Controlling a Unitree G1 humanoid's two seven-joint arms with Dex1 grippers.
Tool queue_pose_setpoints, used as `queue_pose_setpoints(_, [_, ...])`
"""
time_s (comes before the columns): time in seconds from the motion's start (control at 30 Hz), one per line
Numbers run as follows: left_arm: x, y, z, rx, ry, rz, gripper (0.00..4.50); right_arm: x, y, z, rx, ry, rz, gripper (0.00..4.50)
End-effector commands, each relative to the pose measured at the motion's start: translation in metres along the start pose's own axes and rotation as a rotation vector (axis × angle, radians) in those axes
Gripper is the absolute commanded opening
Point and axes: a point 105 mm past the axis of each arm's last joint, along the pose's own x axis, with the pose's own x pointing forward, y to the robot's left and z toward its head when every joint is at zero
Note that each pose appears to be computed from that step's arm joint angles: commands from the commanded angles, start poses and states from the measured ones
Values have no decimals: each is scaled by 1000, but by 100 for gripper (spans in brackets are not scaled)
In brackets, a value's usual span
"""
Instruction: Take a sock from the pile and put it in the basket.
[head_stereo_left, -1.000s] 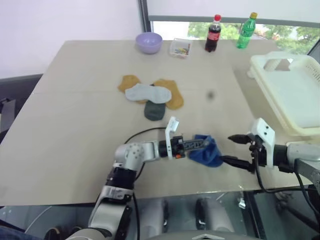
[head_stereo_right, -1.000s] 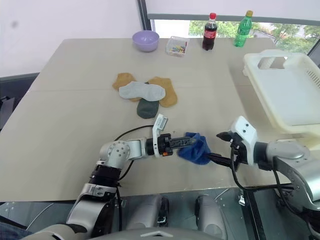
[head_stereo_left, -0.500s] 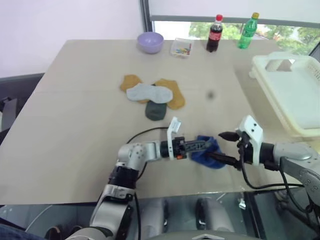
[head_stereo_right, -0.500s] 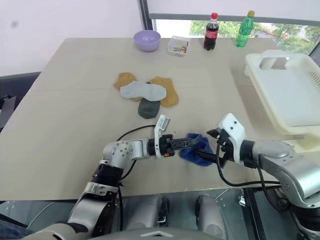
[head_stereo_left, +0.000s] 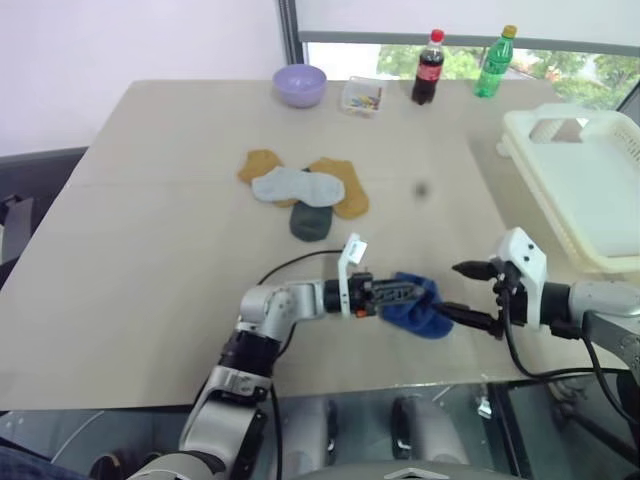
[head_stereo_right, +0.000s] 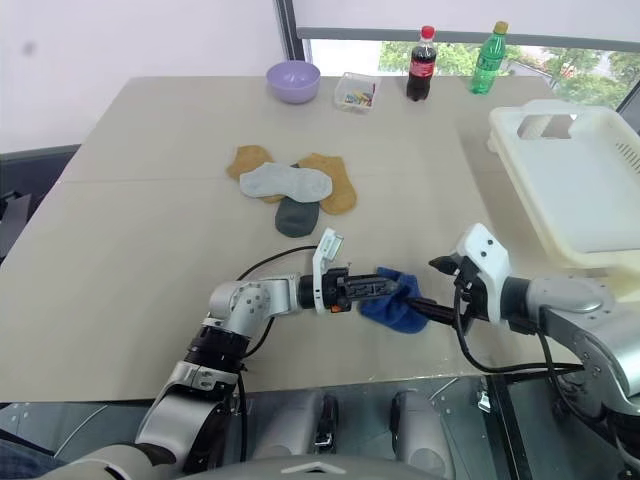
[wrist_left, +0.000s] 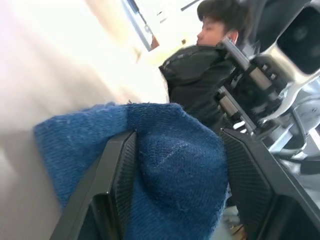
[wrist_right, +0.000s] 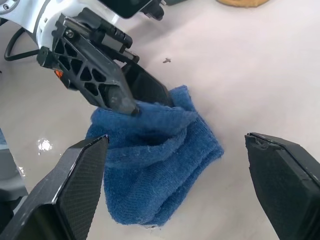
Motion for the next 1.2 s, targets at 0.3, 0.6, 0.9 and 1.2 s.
queue_pose_setpoints(0.3, [-3,-16,6,-28,-43,-110,444,-6,-1,5,-15,-32,-28,450])
queue_pose_setpoints(0.6, [-6,-33,6,-46,-48,-213,444,11,-1,16,70,-107,-55,450])
queue_pose_setpoints(0.9, [-6,-28,5,-56,-57,-196,444,22,1,11,163,-105,-60,450])
queue_pose_setpoints(1.2, [-4,-27,4,-56,-61,-196,444,19,4,-23,267,35,-49,450])
